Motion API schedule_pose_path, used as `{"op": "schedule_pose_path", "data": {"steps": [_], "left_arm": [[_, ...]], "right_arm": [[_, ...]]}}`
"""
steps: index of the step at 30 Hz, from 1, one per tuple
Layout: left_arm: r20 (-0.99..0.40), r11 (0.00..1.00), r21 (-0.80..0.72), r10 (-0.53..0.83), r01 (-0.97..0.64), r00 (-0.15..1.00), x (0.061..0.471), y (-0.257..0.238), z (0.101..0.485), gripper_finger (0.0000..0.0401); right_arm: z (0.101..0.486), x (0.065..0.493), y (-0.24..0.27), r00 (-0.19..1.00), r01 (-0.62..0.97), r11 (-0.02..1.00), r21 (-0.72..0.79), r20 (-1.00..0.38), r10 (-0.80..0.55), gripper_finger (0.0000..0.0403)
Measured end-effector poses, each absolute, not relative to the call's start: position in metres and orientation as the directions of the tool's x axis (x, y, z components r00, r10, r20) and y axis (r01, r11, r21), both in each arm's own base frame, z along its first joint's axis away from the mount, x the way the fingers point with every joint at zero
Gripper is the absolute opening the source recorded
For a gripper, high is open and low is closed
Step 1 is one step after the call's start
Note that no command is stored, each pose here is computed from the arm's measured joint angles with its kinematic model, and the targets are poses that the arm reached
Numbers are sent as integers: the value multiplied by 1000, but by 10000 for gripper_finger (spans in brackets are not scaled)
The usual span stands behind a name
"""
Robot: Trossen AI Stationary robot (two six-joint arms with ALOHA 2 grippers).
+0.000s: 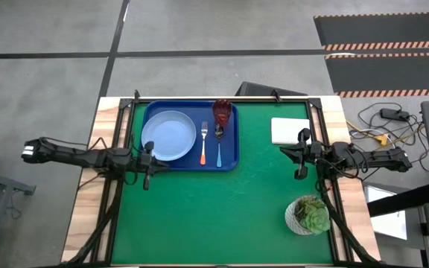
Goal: Pick and place plate/cup/fork/spoon on tray
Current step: Return to Home Position
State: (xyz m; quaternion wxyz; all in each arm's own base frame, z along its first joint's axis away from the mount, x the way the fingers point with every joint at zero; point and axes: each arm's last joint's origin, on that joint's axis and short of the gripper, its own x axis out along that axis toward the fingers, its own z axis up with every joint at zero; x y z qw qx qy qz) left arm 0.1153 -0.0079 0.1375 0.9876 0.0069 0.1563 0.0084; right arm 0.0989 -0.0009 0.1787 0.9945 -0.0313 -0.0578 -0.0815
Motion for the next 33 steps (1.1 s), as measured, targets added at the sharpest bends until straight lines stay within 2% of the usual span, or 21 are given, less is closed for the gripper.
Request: {"op": "schedule_pose_path", "data": {"steps": [33], "left_arm": [[-384,1000,25,21,-12,923,118,-8,130,0]], "right_arm": [[179,99,-1,980,166,985,-53,120,-158,9]]}}
